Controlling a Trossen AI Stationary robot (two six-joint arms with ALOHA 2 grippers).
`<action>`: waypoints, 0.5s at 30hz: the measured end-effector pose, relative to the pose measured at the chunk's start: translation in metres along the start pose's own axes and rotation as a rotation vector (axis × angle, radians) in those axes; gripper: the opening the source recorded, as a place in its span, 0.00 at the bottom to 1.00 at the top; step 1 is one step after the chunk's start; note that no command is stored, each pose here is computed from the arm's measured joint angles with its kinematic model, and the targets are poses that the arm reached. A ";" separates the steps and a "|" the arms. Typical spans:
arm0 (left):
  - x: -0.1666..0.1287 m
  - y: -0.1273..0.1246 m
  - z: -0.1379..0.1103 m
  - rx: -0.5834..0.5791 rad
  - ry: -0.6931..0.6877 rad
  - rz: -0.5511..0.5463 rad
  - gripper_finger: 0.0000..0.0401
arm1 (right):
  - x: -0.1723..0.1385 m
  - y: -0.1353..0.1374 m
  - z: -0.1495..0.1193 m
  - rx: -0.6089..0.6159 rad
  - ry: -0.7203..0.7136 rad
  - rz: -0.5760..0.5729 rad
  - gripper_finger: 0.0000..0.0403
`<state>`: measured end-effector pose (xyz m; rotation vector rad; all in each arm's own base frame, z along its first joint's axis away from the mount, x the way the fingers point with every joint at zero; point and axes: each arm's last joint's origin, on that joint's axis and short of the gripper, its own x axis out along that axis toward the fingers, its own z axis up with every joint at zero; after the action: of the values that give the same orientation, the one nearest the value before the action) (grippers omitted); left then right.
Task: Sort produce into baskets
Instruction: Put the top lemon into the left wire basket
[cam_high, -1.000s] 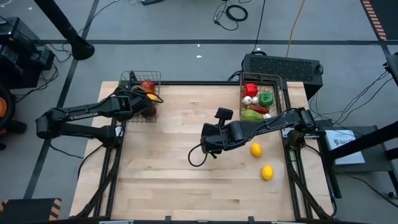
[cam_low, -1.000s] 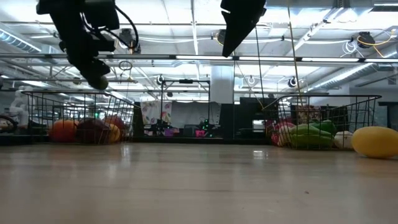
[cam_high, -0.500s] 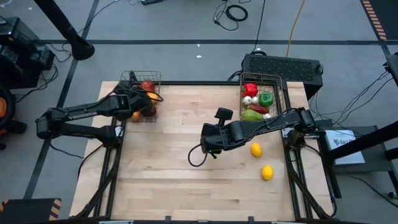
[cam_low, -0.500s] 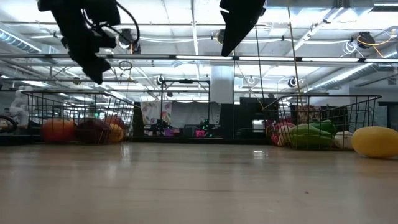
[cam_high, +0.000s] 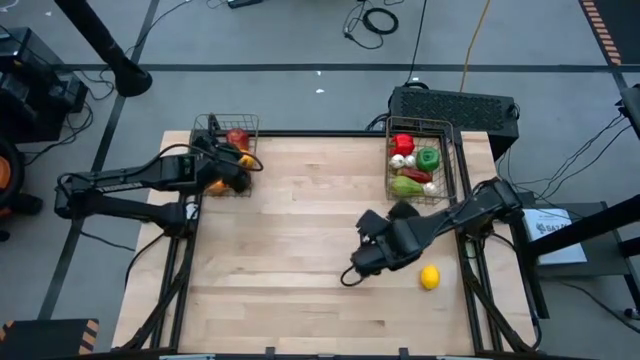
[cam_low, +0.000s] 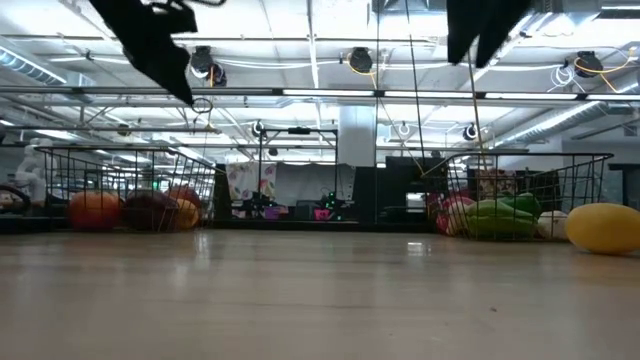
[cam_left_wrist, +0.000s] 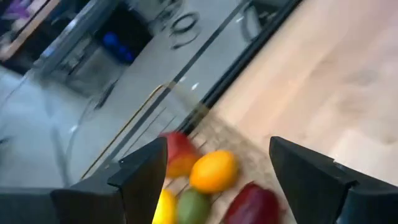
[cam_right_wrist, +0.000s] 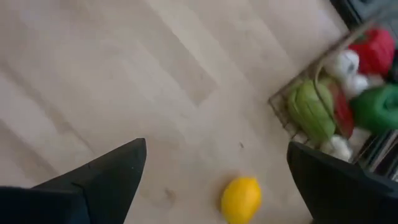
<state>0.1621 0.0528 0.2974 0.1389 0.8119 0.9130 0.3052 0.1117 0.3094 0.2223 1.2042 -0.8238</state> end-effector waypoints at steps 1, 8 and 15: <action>-0.001 -0.001 0.001 0.004 -0.016 -0.025 0.72 | 0.002 0.002 -0.005 0.035 0.002 -0.009 0.94; -0.008 -0.012 0.011 0.026 -0.114 -0.192 0.72 | 0.042 0.009 -0.045 0.202 0.285 -0.107 0.94; -0.011 -0.015 0.022 0.029 -0.227 -0.234 0.72 | 0.082 0.012 -0.089 0.248 0.319 -0.204 0.94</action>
<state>0.1828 0.0401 0.3132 0.1653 0.6157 0.6511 0.2571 0.1337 0.1996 0.4520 1.4380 -1.1491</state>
